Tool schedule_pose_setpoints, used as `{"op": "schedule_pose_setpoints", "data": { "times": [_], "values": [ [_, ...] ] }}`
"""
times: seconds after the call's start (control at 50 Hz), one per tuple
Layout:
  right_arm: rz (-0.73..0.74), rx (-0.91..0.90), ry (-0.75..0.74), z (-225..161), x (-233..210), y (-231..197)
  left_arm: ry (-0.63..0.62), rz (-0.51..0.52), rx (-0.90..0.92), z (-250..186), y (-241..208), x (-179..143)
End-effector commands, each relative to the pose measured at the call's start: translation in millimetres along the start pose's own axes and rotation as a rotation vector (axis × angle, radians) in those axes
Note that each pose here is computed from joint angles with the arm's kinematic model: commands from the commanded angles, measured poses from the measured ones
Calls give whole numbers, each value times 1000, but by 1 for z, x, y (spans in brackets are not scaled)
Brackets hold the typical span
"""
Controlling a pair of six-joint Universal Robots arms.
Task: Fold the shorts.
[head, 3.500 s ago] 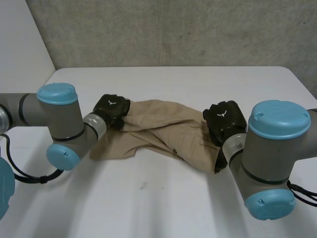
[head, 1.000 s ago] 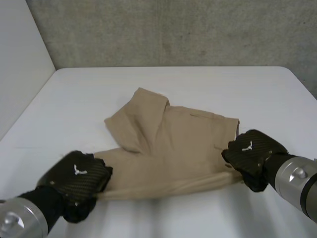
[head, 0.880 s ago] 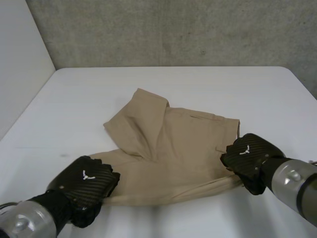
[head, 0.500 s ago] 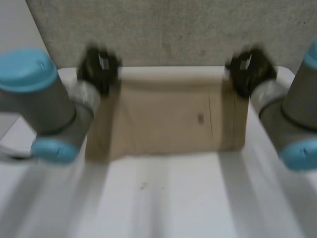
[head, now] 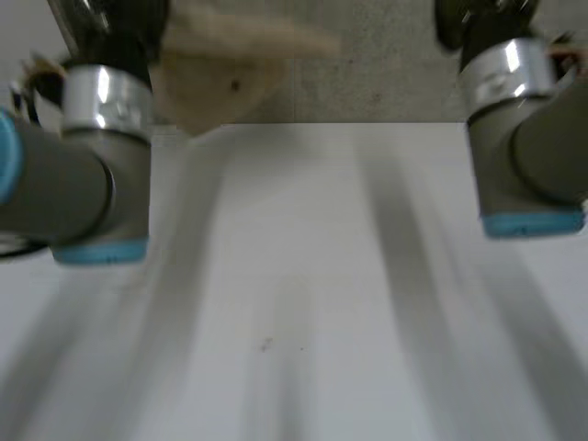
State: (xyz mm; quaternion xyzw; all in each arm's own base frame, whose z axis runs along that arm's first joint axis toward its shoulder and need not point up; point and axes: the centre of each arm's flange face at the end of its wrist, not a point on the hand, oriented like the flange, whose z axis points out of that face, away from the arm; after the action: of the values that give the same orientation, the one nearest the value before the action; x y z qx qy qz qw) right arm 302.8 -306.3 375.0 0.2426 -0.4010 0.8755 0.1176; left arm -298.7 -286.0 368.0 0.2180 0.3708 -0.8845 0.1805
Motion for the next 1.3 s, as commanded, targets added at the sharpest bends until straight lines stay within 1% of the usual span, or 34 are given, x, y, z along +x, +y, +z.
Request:
{"op": "schedule_pose_setpoints", "data": {
  "times": [0.02, 0.04, 0.1, 0.12, 0.18, 0.2, 0.24, 0.26, 0.32, 0.34, 0.42, 0.44, 0.58, 0.74, 0.86, 0.96, 1.02, 1.06, 1.1, 1.12, 1.18, 1.2, 1.26, 1.28, 1.3],
  "values": [
    [14, -271, -305, -64, -77, 60, 242, -40, -238, -80, 64, 53],
    [39, -322, -355, -77, -86, 66, 286, -35, -271, -93, 73, 64],
    [109, -399, -397, -91, -93, 72, 326, -28, -299, -104, 79, 74],
    [179, -447, -417, -98, -94, 74, 333, -26, -307, -107, 81, 75],
    [313, -528, -427, -105, -94, 75, 337, -25, -311, -107, 81, 74],
    [414, -574, -438, -109, -95, 74, 344, -22, -315, -108, 80, 74],
    [512, -619, -456, -114, -96, 73, 349, -18, -319, -107, 79, 73],
    [611, -662, -473, -118, -97, 72, 353, -19, -319, -107, 77, 72],
    [760, -726, -485, -124, -99, 73, 353, -36, -293, -100, 59, 67],
    [847, -763, -483, -126, -99, 74, 352, -43, -286, -99, 55, 66],
    [987, -813, -502, -134, -105, 72, 357, -60, -259, -95, 36, 61],
    [995, -817, -503, -135, -107, 73, 360, -67, -247, -95, 29, 60],
    [996, -742, -487, -133, -128, 81, 355, -113, -163, -92, -12, 51],
    [973, -731, -418, -131, -145, 99, 298, -141, -118, -85, -37, 32],
    [951, -727, -405, -134, -158, 102, 287, -161, -89, -86, -52, 27],
    [894, -727, -322, -132, -158, 112, 281, -167, -81, -86, -57, 21],
    [850, -722, -321, -133, -159, 113, 272, -169, -75, -86, -60, 16],
    [792, -714, -330, -133, -157, 114, 267, -167, -76, -85, -59, 14],
    [757, -703, -336, -131, -153, 112, 268, -164, -80, -86, -58, 13],
    [723, -679, -342, -127, -148, 107, 270, -160, -87, -87, -56, 13],
    [686, -615, -337, -115, -132, 89, 274, -149, -104, -89, -49, 14],
    [660, -570, -321, -106, -118, 78, 273, -134, -123, -89, -41, 13],
    [598, -515, -273, -88, -85, 71, 270, -110, -160, -89, -27, 11],
    [525, -489, -236, -77, -60, 72, 271, -98, -183, -90, -21, 8],
    [481, -473, -233, -73, -50, 68, 278, -93, -195, -92, -18, 8]
  ]
}}
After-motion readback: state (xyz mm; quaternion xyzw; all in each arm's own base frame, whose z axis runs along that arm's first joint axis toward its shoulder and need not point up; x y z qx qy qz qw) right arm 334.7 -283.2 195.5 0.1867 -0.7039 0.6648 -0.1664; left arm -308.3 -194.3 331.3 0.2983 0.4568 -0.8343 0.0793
